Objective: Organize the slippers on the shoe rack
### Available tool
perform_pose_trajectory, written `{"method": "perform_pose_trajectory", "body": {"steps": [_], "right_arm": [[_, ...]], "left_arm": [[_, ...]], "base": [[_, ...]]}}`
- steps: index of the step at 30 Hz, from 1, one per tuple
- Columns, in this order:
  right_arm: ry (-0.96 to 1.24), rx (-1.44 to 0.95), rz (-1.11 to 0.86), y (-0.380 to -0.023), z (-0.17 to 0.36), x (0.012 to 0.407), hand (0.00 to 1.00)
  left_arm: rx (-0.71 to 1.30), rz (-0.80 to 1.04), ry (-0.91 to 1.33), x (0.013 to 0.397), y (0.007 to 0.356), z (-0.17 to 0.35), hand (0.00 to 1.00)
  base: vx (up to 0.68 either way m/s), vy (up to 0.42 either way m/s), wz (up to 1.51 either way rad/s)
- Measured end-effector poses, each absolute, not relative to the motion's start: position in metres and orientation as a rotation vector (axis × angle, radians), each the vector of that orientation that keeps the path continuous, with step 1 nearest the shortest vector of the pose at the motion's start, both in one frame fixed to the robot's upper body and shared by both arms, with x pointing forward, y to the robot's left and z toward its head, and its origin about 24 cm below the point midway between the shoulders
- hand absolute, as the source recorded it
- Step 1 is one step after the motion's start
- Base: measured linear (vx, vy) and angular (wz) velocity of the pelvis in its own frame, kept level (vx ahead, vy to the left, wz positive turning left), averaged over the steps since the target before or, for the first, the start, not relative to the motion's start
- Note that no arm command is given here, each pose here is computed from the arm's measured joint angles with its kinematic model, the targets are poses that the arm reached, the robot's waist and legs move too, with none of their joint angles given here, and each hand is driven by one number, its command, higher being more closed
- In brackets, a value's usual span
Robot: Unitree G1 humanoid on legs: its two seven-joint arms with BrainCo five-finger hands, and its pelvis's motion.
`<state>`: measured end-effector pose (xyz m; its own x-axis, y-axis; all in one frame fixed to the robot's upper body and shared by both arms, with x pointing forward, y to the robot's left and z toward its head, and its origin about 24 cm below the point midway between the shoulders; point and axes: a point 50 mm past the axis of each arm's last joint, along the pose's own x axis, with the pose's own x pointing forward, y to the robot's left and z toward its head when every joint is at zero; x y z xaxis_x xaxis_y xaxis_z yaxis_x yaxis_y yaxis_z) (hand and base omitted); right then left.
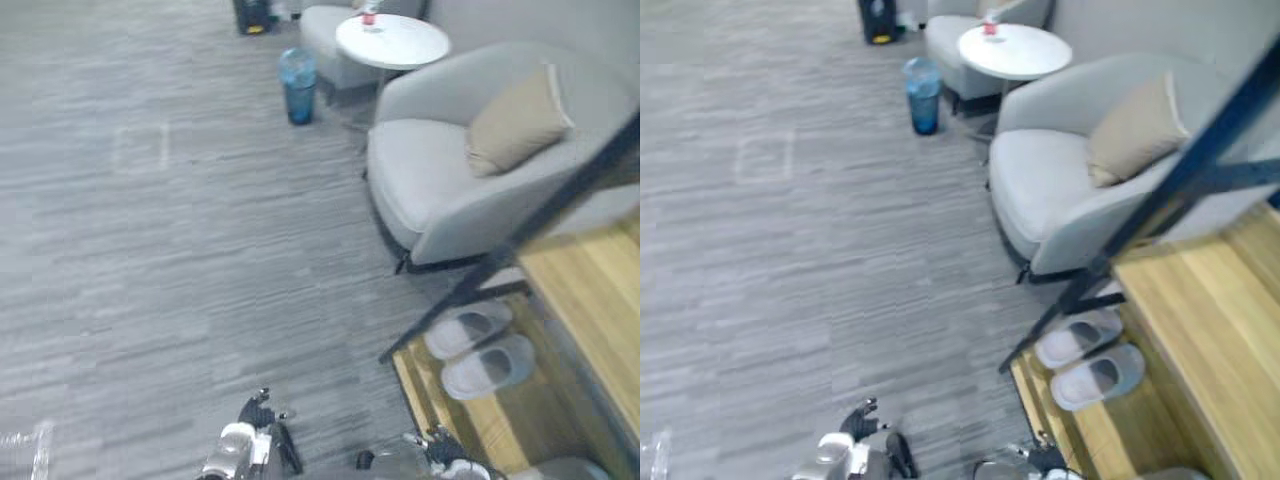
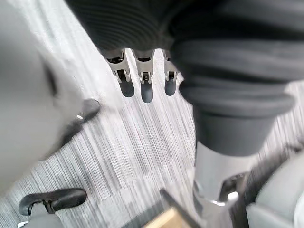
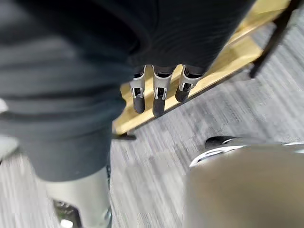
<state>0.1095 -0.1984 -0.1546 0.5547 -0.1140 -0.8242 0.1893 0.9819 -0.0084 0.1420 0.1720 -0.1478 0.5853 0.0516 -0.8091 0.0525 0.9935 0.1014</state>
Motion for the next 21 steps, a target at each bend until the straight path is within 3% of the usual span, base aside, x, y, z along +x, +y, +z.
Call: {"method": "perform_pose_trajectory", "body": {"steps": [11, 21], "right_arm": [[0.866, 0.090, -0.123, -0.190, -0.145, 0.133, 0.00], [0.850, 0.060, -0.044, -0.178, -0.141, 0.139, 0.00]], "left_arm": [[0.118, 0.040, 0.976, 0.139, 0.180, -0.150, 0.00], [-0.088, 0.171, 0.910, 0.146, 0.163, -0.145, 0.00]], "base": [[0.32, 0.187, 0.79], [0.62, 0.042, 0.79]]}}
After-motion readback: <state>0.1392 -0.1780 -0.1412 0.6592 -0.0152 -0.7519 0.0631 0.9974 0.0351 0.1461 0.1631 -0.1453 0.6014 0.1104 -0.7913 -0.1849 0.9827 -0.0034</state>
